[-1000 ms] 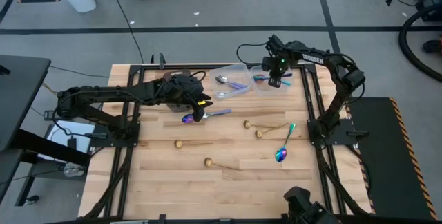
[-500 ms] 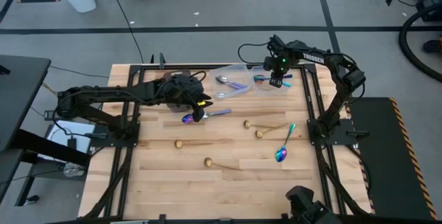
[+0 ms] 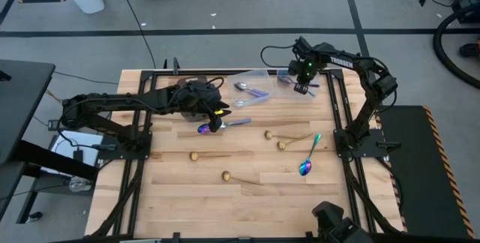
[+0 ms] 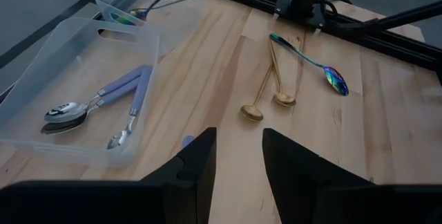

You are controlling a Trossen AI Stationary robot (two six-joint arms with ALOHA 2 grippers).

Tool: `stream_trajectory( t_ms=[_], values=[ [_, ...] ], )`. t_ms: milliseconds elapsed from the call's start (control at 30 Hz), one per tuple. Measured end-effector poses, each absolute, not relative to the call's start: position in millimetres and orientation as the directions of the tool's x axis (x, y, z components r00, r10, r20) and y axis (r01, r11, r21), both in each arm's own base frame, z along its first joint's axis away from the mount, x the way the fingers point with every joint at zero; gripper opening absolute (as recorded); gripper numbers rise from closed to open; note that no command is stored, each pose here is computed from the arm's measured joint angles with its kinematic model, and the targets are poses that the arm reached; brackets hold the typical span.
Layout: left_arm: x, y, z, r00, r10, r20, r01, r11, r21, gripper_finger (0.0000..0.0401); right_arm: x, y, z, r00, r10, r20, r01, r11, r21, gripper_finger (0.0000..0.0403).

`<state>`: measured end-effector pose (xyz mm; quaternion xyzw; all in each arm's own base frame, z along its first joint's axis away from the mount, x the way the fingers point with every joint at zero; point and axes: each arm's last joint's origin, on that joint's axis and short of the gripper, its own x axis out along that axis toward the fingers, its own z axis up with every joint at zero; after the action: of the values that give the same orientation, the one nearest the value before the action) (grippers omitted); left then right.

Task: Sort silverware by color (type)
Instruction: Put the blue spoon into the right transparent bin, then put the gold spoon into the black bin

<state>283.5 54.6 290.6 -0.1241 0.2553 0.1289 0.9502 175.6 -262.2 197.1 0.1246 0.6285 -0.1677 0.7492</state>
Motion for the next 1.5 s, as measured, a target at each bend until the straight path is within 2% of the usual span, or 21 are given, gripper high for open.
stream_trajectory(
  t_ms=[533, 700, 900, 1000, 1233, 1500],
  values=[
    [283, 55, 291, 0.836, 0.181, -0.518, -0.309, 0.935, -0.172, 0.0125, 183, -260, 220, 0.235, 0.005, -0.972, 0.584, 0.798, 0.145, 0.0006],
    [283, 55, 291, 0.836, 0.181, -0.518, -0.309, 0.935, -0.172, 0.0125, 176, -270, 219, 0.371, 0.022, -0.928, 0.628, 0.73, 0.269, 0.0006],
    [283, 55, 291, 0.836, 0.181, -0.518, -0.31, 0.935, -0.173, 0.0125, 161, -281, 217, 0.422, 0.001, -0.907, 0.688, 0.651, 0.321, 0.0009],
    [283, 55, 291, 0.836, 0.181, -0.518, -0.31, 0.935, -0.173, 0.0125, 157, -285, 217, 0.417, -0.025, -0.909, 0.695, 0.653, 0.301, 0.0022],
    [283, 55, 291, 0.836, 0.181, -0.518, -0.309, 0.935, -0.172, 0.0125, 156, -290, 217, 0.358, -0.098, -0.929, 0.67, 0.72, 0.182, 0.0082],
    [283, 54, 291, 0.836, 0.181, -0.518, -0.309, 0.935, -0.173, 0.0125, 157, -280, 216, 0.343, -0.015, -0.939, 0.694, 0.677, 0.243, 0.011]
  ],
)
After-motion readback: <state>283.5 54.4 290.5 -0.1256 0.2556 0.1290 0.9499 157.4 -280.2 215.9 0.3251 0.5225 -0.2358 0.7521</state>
